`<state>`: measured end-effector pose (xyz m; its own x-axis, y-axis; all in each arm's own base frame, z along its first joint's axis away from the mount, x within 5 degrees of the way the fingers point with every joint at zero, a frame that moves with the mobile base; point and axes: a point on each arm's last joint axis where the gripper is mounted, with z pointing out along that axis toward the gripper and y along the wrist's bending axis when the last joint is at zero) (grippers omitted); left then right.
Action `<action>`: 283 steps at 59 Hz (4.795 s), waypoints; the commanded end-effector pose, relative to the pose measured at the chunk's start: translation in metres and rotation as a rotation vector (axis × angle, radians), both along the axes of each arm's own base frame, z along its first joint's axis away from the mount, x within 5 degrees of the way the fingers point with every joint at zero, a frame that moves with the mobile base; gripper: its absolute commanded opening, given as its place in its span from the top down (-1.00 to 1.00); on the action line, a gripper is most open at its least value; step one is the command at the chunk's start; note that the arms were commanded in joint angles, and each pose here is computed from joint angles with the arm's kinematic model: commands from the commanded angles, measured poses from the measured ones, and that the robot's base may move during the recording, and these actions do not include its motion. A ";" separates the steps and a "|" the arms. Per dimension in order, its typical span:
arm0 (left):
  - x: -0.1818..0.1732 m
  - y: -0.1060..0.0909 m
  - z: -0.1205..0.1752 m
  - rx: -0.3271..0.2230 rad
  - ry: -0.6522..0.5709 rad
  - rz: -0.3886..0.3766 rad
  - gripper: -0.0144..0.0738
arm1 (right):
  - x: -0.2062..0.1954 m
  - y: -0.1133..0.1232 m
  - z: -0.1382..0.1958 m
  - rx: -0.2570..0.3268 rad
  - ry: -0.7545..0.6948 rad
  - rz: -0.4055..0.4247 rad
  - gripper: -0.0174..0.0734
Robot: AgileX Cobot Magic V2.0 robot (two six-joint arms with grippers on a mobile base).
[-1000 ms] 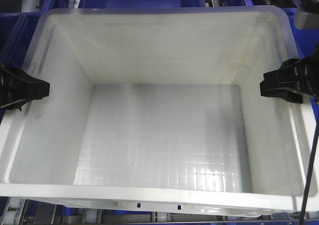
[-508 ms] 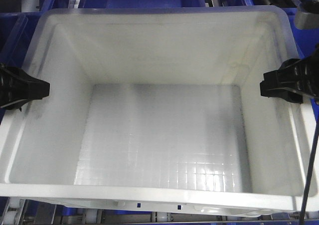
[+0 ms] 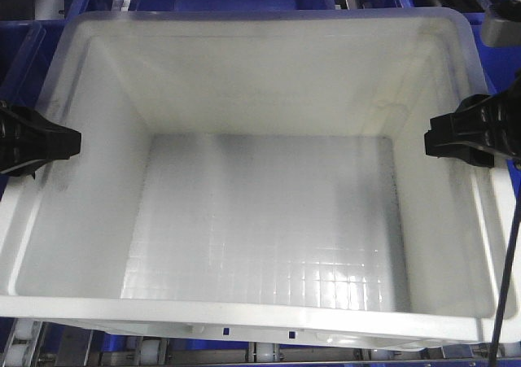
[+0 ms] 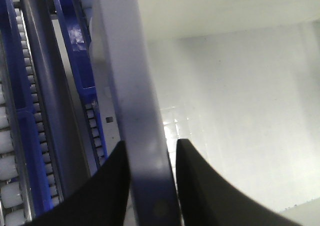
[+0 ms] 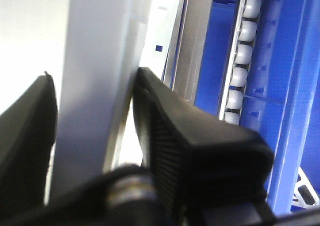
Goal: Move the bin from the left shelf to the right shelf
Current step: 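Hold the bin raised over the roller shelf while the base aligns, then lower the bin with both grippers onto the roller shelf slot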
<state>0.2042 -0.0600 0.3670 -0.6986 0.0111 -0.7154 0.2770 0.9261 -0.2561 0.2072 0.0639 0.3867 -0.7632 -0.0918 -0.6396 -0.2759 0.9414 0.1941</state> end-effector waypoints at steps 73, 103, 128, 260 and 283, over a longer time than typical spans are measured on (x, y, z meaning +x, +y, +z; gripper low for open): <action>0.028 -0.007 0.002 -0.068 -0.062 0.030 0.69 | 0.037 0.004 0.002 0.011 -0.240 -0.028 0.63; 0.029 -0.006 0.003 -0.064 -0.077 0.034 0.69 | 0.053 0.007 -0.014 -0.007 -0.186 -0.026 0.63; 0.043 -0.009 -0.013 -0.052 -0.006 0.031 0.69 | 0.066 0.010 -0.029 -0.027 -0.136 -0.015 0.63; 0.051 -0.006 -0.008 -0.033 -0.108 0.069 -0.18 | 0.047 -0.002 -0.002 -0.119 -0.288 -0.018 -0.66; 0.047 -0.006 -0.012 -0.009 -0.052 0.041 -0.18 | 0.045 -0.001 -0.002 -0.106 -0.270 -0.016 -0.63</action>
<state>0.2529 -0.0656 0.3332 -0.7323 0.0073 -0.6810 0.2376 0.9399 -0.2454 0.2541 0.0627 0.3630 -0.6550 -0.1782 -0.7344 -0.2851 0.9582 0.0218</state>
